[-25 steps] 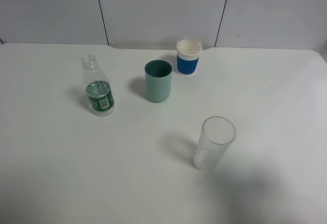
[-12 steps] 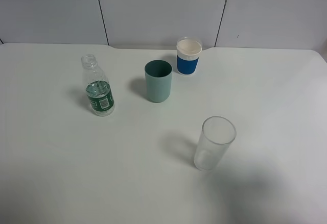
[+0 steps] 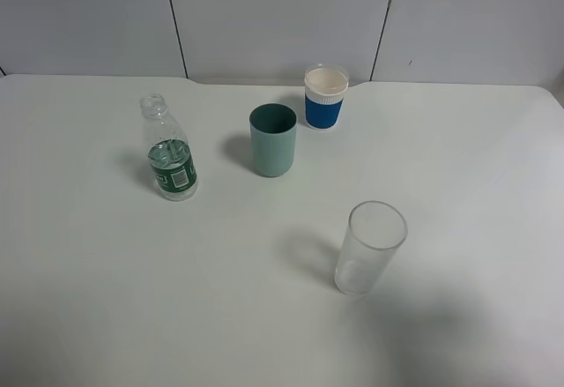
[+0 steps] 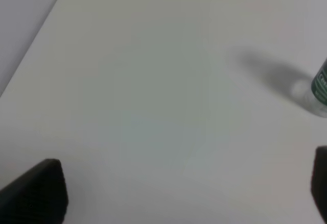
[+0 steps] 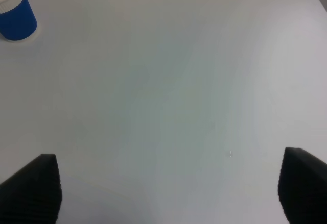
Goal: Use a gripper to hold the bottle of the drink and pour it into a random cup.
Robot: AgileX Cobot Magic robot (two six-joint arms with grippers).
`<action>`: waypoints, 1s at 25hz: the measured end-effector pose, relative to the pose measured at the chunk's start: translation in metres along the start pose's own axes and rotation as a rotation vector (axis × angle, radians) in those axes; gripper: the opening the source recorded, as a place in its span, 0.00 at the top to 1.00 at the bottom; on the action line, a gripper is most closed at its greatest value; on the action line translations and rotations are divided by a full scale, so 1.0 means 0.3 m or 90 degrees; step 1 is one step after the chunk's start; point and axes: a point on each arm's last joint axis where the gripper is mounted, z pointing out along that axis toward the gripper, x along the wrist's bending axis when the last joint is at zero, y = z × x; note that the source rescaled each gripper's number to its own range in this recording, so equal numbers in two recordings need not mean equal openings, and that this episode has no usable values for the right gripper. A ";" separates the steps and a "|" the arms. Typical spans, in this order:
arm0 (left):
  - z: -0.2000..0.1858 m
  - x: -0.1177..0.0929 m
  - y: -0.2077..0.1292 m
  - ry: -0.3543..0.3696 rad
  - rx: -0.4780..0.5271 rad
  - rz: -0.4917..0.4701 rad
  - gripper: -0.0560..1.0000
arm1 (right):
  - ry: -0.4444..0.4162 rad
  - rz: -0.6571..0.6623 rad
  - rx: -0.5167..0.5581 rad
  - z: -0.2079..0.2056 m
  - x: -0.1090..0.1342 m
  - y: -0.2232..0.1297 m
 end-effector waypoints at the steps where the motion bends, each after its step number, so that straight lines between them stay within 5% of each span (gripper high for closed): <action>1: 0.000 0.000 0.000 0.000 0.000 0.000 0.09 | 0.000 0.000 0.000 0.000 0.000 0.000; 25: 0.000 0.000 0.000 0.000 0.000 0.001 0.09 | 0.000 0.000 0.000 0.000 0.000 0.000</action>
